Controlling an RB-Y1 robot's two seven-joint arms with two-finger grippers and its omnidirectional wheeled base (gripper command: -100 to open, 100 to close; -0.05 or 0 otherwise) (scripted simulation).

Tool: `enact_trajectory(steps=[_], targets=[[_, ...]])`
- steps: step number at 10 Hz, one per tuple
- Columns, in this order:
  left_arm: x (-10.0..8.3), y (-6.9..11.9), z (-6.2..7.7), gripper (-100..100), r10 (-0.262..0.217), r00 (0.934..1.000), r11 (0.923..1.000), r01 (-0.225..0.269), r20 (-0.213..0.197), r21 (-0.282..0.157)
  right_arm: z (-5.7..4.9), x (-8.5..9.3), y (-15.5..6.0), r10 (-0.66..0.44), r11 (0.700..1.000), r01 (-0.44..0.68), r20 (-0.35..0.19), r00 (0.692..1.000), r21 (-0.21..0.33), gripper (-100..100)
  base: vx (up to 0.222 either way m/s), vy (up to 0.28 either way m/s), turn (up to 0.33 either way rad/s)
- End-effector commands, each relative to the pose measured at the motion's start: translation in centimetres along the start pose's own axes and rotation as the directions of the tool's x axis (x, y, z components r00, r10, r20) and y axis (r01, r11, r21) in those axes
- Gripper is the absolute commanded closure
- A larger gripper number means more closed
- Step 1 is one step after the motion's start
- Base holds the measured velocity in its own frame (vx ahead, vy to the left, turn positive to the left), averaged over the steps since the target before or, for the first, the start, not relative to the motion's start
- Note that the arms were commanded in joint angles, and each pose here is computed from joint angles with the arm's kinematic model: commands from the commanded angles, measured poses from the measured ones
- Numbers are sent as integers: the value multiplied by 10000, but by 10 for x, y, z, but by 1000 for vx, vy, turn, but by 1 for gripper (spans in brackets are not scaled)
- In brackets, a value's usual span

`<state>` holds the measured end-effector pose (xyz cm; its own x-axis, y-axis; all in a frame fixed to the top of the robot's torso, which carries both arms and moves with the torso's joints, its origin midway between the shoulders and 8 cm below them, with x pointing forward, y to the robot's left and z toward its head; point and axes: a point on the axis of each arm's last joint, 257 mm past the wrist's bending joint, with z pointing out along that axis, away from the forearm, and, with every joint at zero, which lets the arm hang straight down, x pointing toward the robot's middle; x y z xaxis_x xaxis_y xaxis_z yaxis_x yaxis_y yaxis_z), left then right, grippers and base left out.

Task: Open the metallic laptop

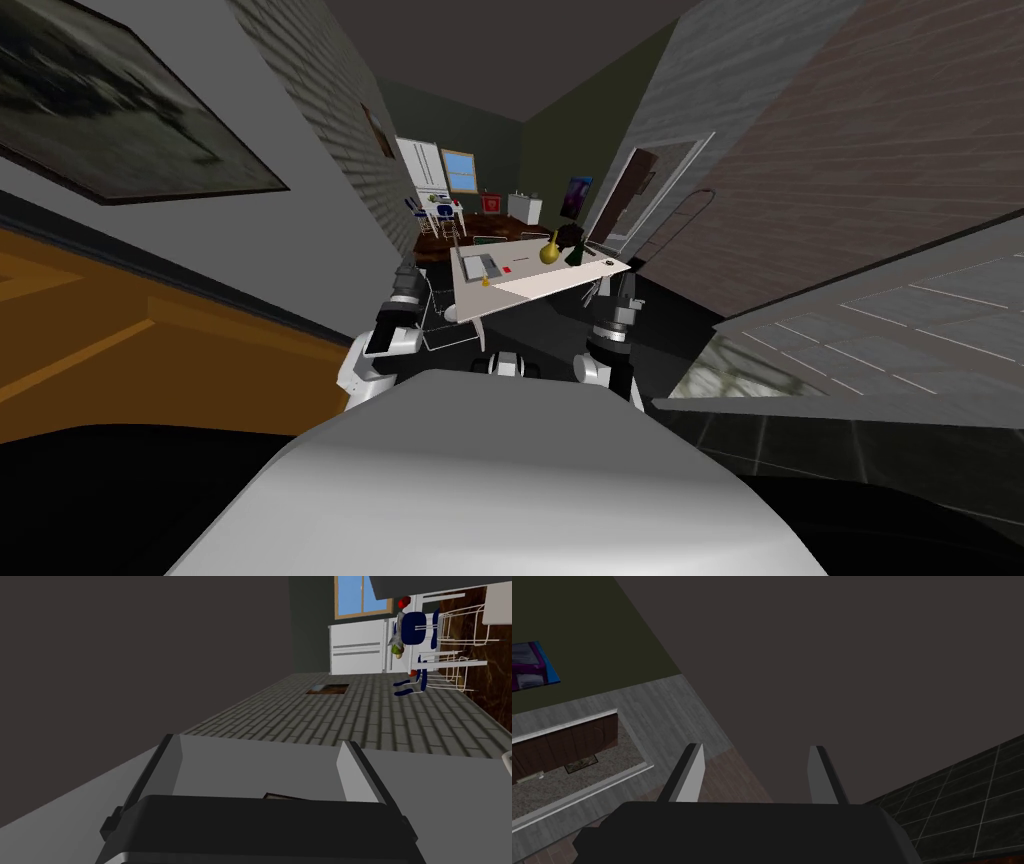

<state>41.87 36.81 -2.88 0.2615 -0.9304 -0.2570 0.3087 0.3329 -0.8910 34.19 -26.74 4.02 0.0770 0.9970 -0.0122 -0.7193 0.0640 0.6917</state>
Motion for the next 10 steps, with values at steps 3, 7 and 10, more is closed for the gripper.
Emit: enact_trajectory(steps=[3,7,10], targets=[[-34,43,12,-100,800,9953,9877,-717,551,-1392,0,0,0,-1,10000,1,0,10000,1,0,34,-19,-188],[-60,72,15,-100,1302,9871,9637,-1040,931,-2460,0,0,0,-2,10000,2,1,10000,1,0,24,-14,-154],[-79,89,16,-100,1629,9797,9431,-1197,1172,-3101,0,0,0,-1,10000,1,0,10000,1,0,24,-9,-157]])
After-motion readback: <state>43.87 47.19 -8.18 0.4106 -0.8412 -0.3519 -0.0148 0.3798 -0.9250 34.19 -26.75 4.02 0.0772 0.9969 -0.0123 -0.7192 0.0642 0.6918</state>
